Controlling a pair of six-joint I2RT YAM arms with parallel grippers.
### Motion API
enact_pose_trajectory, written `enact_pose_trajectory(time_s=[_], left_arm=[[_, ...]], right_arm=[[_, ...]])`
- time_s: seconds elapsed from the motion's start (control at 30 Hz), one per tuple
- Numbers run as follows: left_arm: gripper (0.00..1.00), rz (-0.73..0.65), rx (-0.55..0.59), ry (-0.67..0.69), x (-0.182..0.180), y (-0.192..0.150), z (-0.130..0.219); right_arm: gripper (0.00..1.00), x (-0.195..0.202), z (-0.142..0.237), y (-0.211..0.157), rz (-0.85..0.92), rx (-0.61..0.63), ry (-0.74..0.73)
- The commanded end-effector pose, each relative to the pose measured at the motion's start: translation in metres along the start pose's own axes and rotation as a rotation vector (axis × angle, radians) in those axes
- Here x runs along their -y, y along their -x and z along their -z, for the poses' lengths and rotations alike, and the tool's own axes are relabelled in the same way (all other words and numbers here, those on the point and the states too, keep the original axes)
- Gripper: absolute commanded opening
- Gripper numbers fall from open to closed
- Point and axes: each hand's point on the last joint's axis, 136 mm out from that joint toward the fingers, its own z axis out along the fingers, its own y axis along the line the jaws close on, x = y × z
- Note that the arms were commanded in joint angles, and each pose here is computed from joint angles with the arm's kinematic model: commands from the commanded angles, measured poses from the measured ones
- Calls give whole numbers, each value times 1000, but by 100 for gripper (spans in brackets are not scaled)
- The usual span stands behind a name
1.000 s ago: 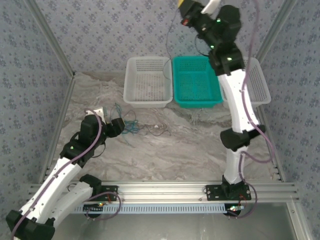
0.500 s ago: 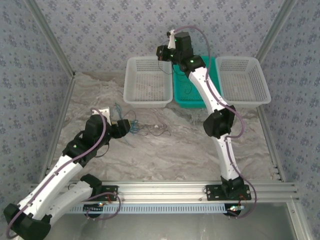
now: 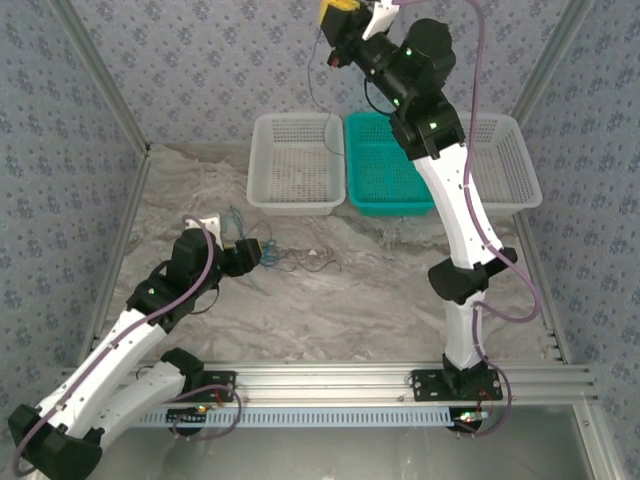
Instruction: Untangle the cables
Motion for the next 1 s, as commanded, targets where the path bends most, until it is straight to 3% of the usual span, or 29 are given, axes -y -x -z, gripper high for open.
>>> enact_pose_trajectory(time_s=[0.0,0.13,0.43,0.57,0.73,0.8,0.9,0.97], left_arm=[[75,-5,54,-19,5,13,10],[75,-3,64,-13,2,13,16],[76,7,60,-11,0,9,16],[76,12,62,-12,-1,8,16],[76,18,62,-20,1,9,14],[76,18,62,-19,2,9,14],[77,17,61,-12,1,10,15],[77,18,63,-12,1,11,15]], right_arm=[[0,11,-24,-31,41,18,-1],[0,26,-38,-85,-33,-75,6],[0,58,-56,-256,-101,-362,-8],[0,78,-46,-315,-151,-483,-105],[3,95,-12,-413,-247,-735,-219],[37,100,4,-438,-306,-812,-283],[88,106,19,-437,-377,-863,-382],[100,109,27,-420,-430,-871,-440]])
